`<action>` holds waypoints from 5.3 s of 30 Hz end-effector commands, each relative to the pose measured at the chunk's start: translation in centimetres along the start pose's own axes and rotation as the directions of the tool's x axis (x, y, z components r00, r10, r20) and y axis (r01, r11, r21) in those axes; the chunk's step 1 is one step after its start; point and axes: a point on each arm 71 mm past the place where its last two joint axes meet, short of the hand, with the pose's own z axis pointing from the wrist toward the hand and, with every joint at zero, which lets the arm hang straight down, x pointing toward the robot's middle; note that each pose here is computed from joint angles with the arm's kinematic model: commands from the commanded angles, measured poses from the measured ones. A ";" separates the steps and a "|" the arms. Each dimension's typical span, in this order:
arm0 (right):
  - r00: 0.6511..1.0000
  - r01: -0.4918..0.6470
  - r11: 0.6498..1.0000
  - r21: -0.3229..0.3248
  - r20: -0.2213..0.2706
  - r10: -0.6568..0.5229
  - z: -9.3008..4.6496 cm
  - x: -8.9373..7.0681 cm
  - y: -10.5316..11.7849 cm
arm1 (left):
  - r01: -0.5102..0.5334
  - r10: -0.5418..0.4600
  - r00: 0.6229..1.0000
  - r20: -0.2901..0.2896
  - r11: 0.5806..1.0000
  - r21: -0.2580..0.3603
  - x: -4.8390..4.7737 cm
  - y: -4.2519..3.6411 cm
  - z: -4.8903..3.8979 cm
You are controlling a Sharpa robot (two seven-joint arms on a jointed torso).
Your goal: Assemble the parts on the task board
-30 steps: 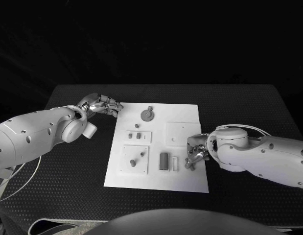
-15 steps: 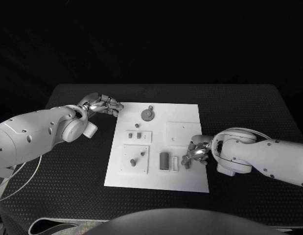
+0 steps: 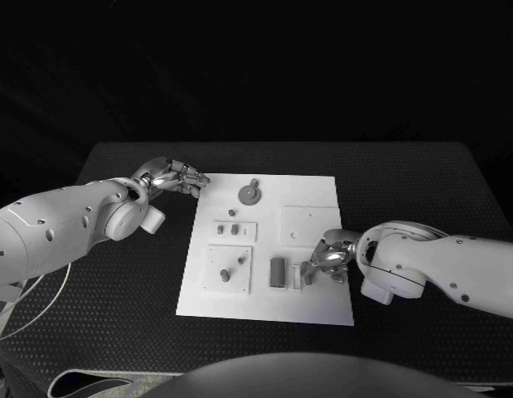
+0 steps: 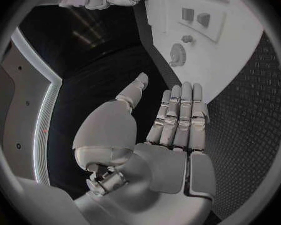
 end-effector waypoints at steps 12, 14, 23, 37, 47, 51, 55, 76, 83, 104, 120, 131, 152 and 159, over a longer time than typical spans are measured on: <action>0.989 -0.117 0.992 0.040 -0.087 0.120 0.3 0.8 0.2 | 0.010 -0.009 1.000 -0.016 1.000 0.008 0.25 -0.14 0.02; 0.989 -0.117 0.992 0.042 -0.087 0.120 0.5 0.7 0.2 | 0.009 -0.009 1.000 -0.015 1.000 0.008 0.21 -0.13 0.00; 0.989 -0.116 0.993 0.037 -0.087 0.119 0.9 0.8 0.7 | 0.009 -0.009 1.000 -0.015 1.000 0.007 0.21 -0.12 -0.02; 0.989 -0.111 0.993 0.044 -0.094 0.115 1.1 0.8 0.6 | 0.010 -0.010 1.000 -0.015 1.000 0.005 0.16 -0.09 -0.09; 0.987 -0.103 0.994 0.044 -0.116 0.107 1.1 1.0 0.7 | 0.010 -0.010 1.000 -0.015 1.000 0.005 0.12 -0.07 -0.10; 0.988 -0.104 0.994 0.039 -0.114 0.108 1.1 1.0 0.8 | 0.009 -0.009 1.000 -0.014 1.000 0.005 0.10 -0.06 -0.11; 0.988 -0.103 0.994 0.037 -0.115 0.107 1.1 1.1 0.9 | 0.010 -0.010 1.000 -0.016 1.000 0.005 0.14 -0.07 -0.09; 0.987 -0.096 0.995 0.031 -0.126 0.100 1.0 1.2 0.8 | 0.010 -0.009 1.000 -0.015 1.000 0.006 0.06 -0.05 -0.11; 0.987 -0.096 0.995 0.031 -0.126 0.099 1.0 1.2 0.8 | 0.009 -0.009 1.000 -0.013 1.000 0.006 0.05 -0.05 -0.11; 0.989 -0.115 0.993 0.022 -0.096 0.116 1.1 1.0 0.8 | 0.010 -0.010 1.000 -0.016 1.000 0.006 0.12 -0.07 -0.07; 0.988 -0.114 0.993 0.018 -0.099 0.116 1.1 1.0 0.8 | 0.010 -0.009 1.000 -0.015 1.000 0.005 0.10 -0.05 -0.08; 0.988 -0.116 0.993 0.014 -0.097 0.117 1.1 1.0 0.9 | 0.010 -0.010 1.000 -0.017 1.000 0.004 0.12 -0.05 -0.07; 0.989 -0.095 0.995 0.014 -0.108 0.096 1.2 1.0 0.9 | 0.010 -0.010 1.000 -0.018 1.000 0.003 0.11 -0.02 -0.10; 0.991 -0.056 0.998 0.012 -0.119 0.057 1.1 1.1 0.8 | 0.010 -0.010 1.000 -0.018 1.000 0.002 0.10 -0.01 -0.11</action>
